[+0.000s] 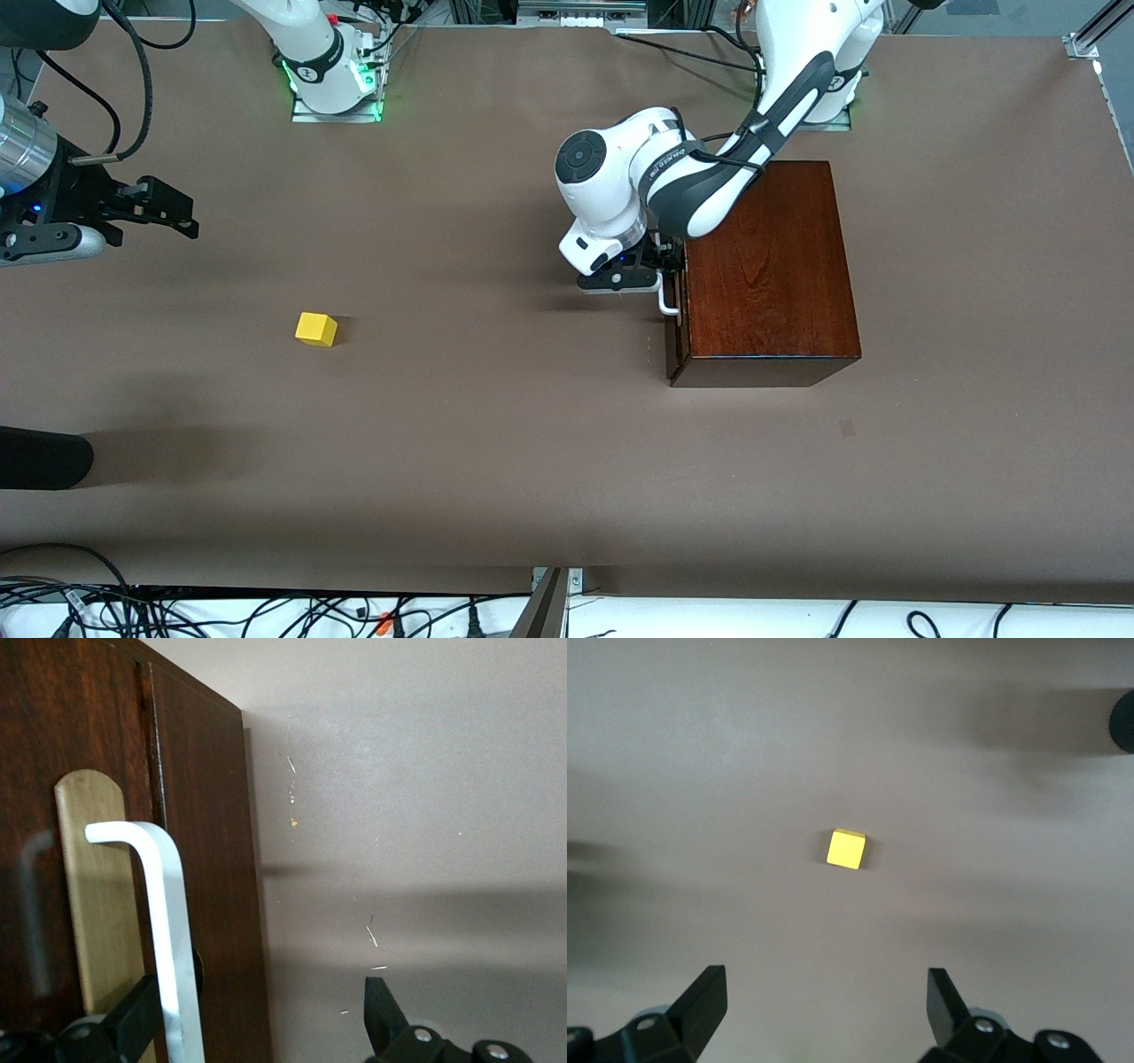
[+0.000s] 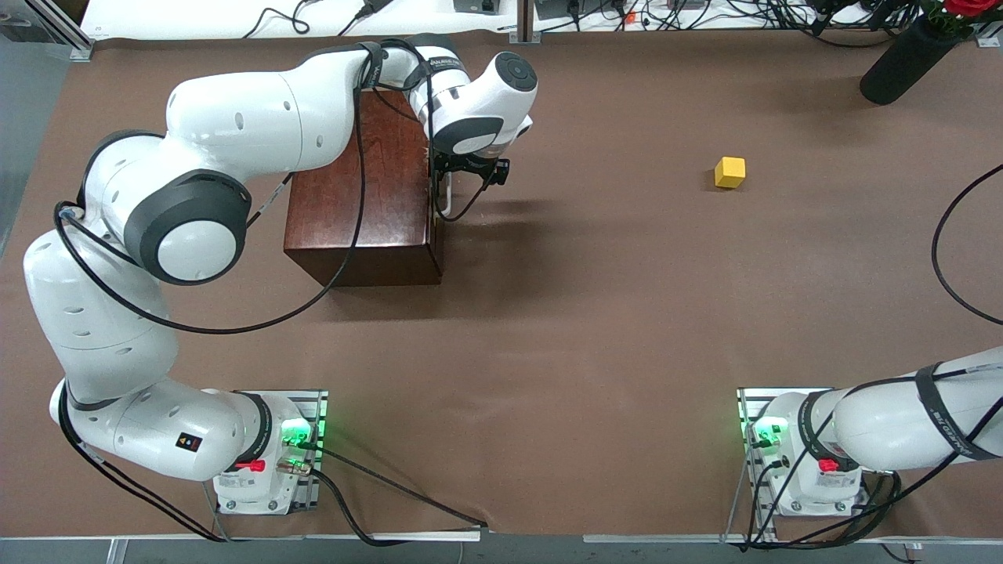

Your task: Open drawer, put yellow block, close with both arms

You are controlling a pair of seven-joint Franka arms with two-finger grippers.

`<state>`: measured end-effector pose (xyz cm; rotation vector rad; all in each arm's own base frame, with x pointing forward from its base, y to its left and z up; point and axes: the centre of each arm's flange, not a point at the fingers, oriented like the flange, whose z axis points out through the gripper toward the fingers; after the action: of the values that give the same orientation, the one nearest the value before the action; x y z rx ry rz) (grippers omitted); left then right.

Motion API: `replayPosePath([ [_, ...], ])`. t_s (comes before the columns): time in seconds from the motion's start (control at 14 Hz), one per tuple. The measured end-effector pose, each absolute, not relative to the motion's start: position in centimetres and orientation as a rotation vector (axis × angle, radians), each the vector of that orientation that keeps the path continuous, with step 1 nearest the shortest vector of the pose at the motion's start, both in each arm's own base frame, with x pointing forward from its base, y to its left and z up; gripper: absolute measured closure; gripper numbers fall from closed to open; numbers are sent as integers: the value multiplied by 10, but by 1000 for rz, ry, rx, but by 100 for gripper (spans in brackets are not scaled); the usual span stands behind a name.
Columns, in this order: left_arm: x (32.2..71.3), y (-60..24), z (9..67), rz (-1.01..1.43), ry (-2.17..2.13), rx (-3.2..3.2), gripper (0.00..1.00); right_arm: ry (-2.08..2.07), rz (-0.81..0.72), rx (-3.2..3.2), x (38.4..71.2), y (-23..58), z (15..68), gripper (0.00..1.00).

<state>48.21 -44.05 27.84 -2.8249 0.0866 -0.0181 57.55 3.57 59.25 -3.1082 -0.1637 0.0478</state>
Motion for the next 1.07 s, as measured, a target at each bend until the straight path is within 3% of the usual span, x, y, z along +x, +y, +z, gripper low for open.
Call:
replayPosePath([
  [1.07, 480, -459, 286, -54, 40, -2849, 0, -163, 48, -3099, 575, 37, 593, 0],
])
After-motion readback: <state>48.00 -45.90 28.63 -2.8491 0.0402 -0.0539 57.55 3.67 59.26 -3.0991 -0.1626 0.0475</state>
